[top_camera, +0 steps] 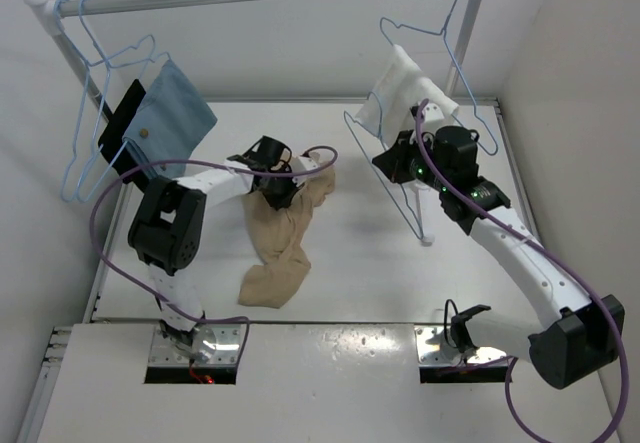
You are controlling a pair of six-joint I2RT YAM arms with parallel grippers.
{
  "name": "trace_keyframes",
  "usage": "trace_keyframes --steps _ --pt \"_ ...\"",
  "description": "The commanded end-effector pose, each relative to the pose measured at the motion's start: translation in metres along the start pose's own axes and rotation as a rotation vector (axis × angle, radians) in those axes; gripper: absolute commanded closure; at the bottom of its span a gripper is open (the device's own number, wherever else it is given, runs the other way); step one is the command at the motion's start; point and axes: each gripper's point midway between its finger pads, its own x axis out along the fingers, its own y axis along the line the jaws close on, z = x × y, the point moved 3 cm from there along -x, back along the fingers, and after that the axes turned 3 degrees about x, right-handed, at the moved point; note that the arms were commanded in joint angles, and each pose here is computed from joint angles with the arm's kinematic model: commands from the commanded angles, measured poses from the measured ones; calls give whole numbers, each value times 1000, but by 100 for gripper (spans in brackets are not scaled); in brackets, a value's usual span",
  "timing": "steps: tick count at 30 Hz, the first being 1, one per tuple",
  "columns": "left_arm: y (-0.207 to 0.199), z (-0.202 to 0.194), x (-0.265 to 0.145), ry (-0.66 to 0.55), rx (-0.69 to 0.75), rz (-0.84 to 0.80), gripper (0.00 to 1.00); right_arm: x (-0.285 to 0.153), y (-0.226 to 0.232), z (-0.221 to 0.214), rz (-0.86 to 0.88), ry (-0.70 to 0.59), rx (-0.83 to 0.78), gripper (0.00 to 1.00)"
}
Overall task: Place the t-shirt on the hanger
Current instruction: Place tshirt on hanger
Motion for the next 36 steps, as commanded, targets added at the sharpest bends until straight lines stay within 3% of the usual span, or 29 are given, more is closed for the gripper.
trace_keyframes --steps 1,6,8,13,21,24,25,26,28,29,32,36 --pt "22 15 -42 -56 -87 101 100 0 4 3 24 -16 -25 100" --pt "39 50 -116 -192 -132 199 100 9 1 -10 41 21 -18 100" --pt "43 43 -130 -189 -197 226 100 12 -1 -22 55 48 -12 100" --pt "35 -42 -125 19 -392 265 100 19 4 -43 126 121 -9 100" --pt "66 -121 -163 227 -604 668 100 15 23 -76 259 229 -16 100" --pt "65 -131 -164 237 -607 665 99 15 26 -78 269 232 -29 100" --pt "62 -126 -159 210 -590 614 90 14 27 -85 271 253 -26 100" --pt "60 -120 -158 183 -567 583 62 14 27 -85 272 252 -35 100" --pt "55 -101 -157 104 -501 505 36 13 25 -88 269 260 -32 100" --pt "52 -86 -162 55 -451 486 17 13 25 -88 269 260 -32 100" --pt "37 -53 -171 -51 -220 399 6 12 23 -95 273 280 -43 100" --pt "0 -30 -163 -120 33 262 6 11 18 -98 237 293 -37 100"
